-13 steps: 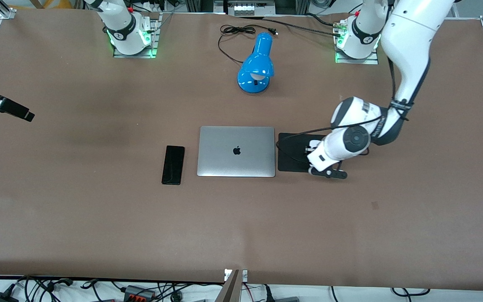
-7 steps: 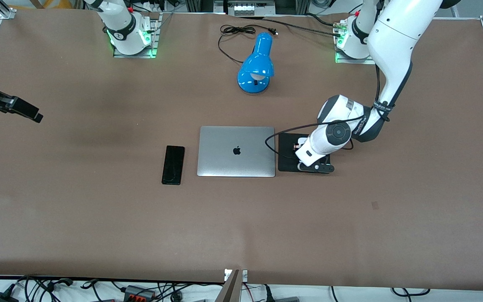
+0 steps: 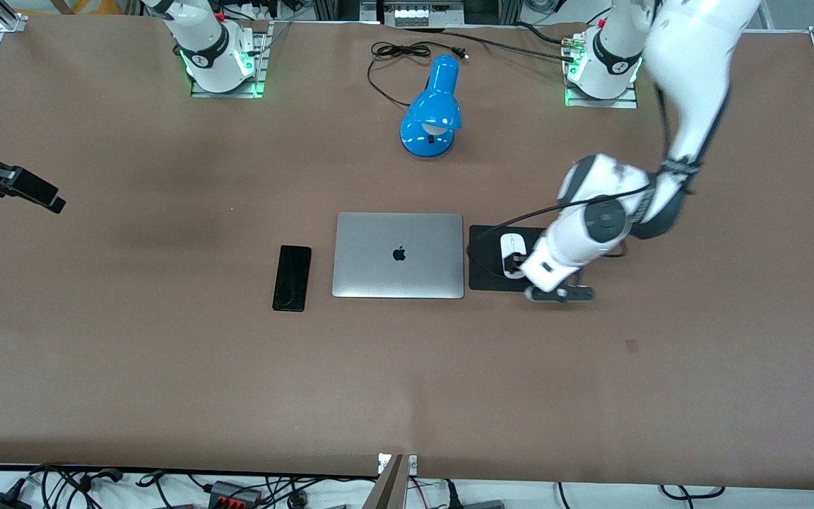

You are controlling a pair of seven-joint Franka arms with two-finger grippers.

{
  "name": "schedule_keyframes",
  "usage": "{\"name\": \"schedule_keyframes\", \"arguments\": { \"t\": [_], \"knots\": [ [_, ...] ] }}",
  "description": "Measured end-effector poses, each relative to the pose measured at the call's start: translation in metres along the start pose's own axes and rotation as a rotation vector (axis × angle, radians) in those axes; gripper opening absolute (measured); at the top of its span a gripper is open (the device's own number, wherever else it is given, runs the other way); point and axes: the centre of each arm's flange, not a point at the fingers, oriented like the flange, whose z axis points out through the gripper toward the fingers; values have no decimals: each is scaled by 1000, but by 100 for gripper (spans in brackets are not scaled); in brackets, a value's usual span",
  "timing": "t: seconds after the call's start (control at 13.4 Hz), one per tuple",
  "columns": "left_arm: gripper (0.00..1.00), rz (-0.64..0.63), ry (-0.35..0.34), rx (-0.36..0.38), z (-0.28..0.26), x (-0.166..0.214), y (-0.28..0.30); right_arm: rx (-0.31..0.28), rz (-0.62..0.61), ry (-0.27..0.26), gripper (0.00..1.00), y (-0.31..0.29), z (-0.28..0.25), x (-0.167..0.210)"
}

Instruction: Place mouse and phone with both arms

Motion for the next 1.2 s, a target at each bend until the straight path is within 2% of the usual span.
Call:
{"name": "schedule_keyframes", "arguments": {
  "t": [0.22, 0.45, 0.6, 0.82, 0.9, 1.05, 1.2],
  "knots": [
    [100, -40, 8, 27, -105, 22, -26, -1, -29, -7, 100, -2, 2, -1],
    [100, 59, -2, 172, -184, 17, -42, -3, -46, -11, 100, 2, 3, 1],
    [100, 107, -23, 205, -221, 8, -55, -3, -85, -12, 100, 4, 3, 1],
    [100, 74, -44, 95, -272, -6, -109, -4, -96, -13, 100, 12, 4, 3],
    [100, 83, -40, 79, -283, -11, -126, -4, -97, -13, 100, 14, 3, 3],
    [100, 117, -32, 81, -291, -25, -146, -5, -99, -17, 100, 14, 4, 3],
    [100, 130, 36, 84, -289, -33, -158, -7, -99, -27, 100, 14, 5, 2]
  ]
}}
